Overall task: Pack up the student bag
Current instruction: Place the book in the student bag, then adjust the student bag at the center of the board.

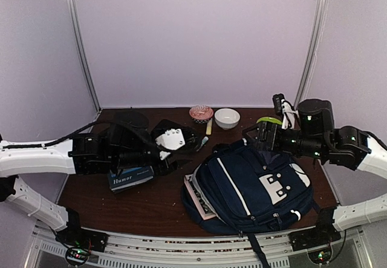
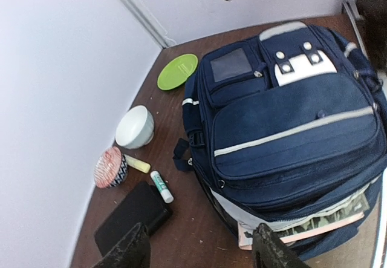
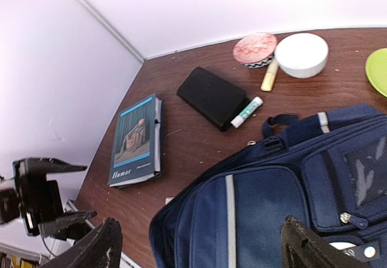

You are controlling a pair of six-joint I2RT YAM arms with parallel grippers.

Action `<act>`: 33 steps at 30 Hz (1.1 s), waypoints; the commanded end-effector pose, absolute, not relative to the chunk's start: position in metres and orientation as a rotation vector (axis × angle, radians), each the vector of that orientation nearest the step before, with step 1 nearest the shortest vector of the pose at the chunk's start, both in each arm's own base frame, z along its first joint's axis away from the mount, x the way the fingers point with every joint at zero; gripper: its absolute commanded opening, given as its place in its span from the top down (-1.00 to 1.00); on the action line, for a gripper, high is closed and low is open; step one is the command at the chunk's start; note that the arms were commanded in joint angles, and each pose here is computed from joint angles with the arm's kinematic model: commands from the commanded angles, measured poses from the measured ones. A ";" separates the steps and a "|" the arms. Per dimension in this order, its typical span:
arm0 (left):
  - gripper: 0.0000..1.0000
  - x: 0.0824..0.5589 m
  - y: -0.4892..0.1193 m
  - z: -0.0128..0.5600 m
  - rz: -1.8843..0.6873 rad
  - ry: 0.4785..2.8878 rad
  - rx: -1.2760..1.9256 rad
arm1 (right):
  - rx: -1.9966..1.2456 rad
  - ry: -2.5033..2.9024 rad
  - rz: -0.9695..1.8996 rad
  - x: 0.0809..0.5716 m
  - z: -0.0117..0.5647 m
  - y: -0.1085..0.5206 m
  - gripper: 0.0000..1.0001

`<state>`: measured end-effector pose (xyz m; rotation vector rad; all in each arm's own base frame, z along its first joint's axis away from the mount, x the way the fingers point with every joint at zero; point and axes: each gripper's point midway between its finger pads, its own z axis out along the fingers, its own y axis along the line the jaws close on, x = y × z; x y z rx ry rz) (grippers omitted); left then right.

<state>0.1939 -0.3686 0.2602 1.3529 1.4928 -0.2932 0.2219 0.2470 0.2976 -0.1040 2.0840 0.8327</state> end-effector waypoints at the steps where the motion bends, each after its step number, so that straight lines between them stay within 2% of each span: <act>1: -0.96 0.179 -0.390 0.227 -0.028 1.162 1.697 | 0.171 2.090 0.702 0.233 0.273 0.194 -0.81; 4: -0.95 0.169 -0.396 0.196 0.044 1.075 1.836 | 0.207 2.094 0.742 0.232 0.260 0.190 -0.80; 12: -0.89 0.142 -0.403 0.168 -0.014 0.968 2.030 | 0.200 2.112 0.715 0.231 0.250 0.184 -0.80; 22: -0.69 0.148 -0.421 0.140 0.047 0.913 2.179 | 0.212 2.112 0.734 0.229 0.242 0.180 -0.79; 28: -0.24 0.153 -0.432 0.152 0.021 0.931 2.156 | 0.212 2.114 0.723 0.226 0.239 0.174 -0.79; 31: 0.10 0.154 -0.430 0.147 0.029 0.943 2.176 | 0.221 2.119 0.706 0.226 0.233 0.171 -0.79; 33: 0.44 0.153 -0.428 0.142 0.027 0.957 2.190 | 0.234 2.121 0.706 0.225 0.230 0.169 -0.79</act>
